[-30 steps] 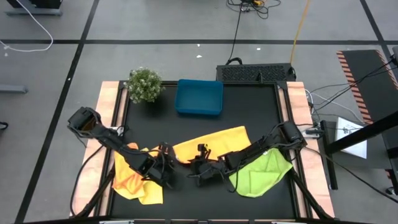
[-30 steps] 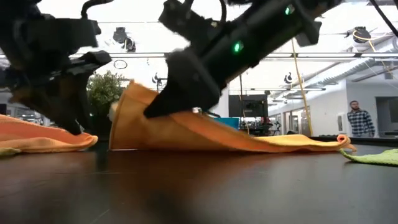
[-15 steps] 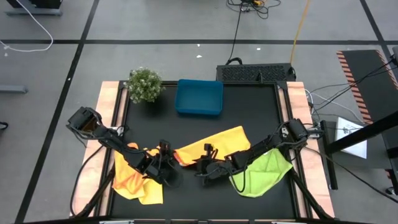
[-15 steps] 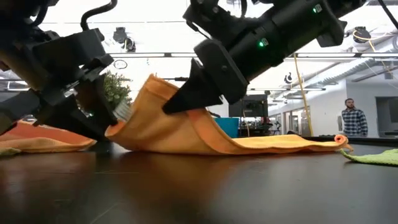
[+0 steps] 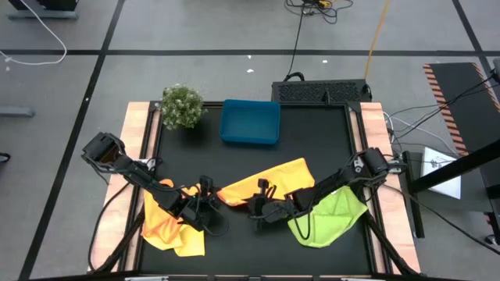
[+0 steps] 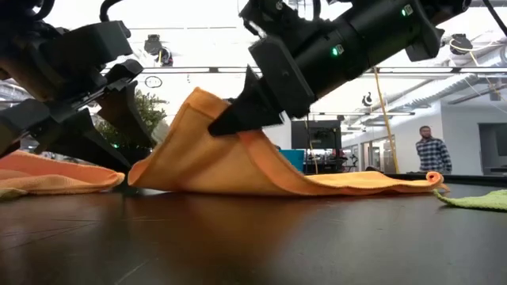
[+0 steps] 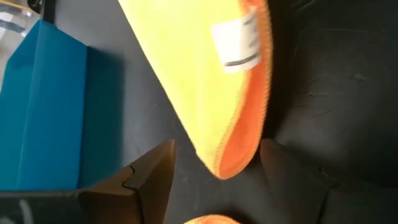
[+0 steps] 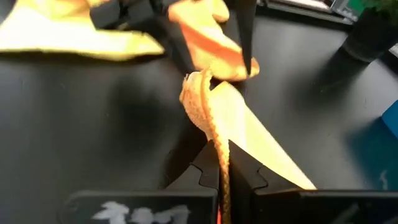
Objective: Fold microfiber towels
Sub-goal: Fold the right orange microfiber towel
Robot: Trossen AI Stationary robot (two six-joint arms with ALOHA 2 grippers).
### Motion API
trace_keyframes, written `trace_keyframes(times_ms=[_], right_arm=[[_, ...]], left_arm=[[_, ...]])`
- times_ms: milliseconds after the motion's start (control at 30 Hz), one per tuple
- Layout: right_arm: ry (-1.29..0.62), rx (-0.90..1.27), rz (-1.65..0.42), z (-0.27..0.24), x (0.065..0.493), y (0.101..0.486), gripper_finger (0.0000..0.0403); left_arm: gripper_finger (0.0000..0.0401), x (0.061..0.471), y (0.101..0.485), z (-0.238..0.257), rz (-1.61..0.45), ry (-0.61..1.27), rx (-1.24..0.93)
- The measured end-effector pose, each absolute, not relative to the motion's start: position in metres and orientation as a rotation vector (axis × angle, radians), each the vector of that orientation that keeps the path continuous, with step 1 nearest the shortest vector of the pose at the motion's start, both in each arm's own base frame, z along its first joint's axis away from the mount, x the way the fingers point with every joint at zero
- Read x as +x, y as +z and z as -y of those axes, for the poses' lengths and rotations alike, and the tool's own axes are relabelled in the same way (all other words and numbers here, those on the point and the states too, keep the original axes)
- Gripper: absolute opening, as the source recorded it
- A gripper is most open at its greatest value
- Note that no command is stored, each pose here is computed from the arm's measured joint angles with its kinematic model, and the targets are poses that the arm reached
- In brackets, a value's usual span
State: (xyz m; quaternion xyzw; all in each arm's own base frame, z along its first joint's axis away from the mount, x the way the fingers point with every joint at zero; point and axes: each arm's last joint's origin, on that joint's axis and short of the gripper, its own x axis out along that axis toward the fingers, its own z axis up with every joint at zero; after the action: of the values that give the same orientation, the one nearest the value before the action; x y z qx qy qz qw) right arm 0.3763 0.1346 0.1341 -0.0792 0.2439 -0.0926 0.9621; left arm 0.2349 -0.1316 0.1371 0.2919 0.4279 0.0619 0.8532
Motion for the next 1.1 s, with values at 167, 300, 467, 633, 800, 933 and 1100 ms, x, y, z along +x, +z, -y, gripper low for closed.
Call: trace_keyframes(times_ms=[167, 300, 467, 633, 800, 933, 1100], right_arm=[[-0.191, -0.147, -0.466, -0.134, 0.376, 0.142, 0.0], [-0.191, -0.136, -0.447, -0.134, 0.376, 0.149, 0.0], [-0.19, -0.134, -0.441, -0.134, 0.376, 0.151, 0.0], [-0.192, -0.127, -0.444, -0.134, 0.375, 0.15, 0.0], [-0.192, -0.127, -0.444, -0.134, 0.375, 0.15, 0.0], [-0.192, -0.126, -0.444, -0.134, 0.375, 0.15, 0.0], [-0.192, -0.126, -0.444, -0.134, 0.375, 0.15, 0.0]], left_arm=[[0.0241, 0.236, 0.138, 0.133, -0.888, 0.119, 0.607], [0.0241, 0.238, 0.131, 0.133, -0.899, 0.121, 0.619], [0.0241, 0.241, 0.129, 0.133, -0.889, 0.131, 0.616], [0.0241, 0.242, 0.123, 0.132, -0.915, 0.133, 0.618], [0.0241, 0.244, 0.116, 0.13, -0.932, 0.146, 0.617], [0.0241, 0.246, 0.114, 0.129, -0.931, 0.152, 0.62], [0.0241, 0.246, 0.113, 0.127, -0.919, 0.204, 0.642]])
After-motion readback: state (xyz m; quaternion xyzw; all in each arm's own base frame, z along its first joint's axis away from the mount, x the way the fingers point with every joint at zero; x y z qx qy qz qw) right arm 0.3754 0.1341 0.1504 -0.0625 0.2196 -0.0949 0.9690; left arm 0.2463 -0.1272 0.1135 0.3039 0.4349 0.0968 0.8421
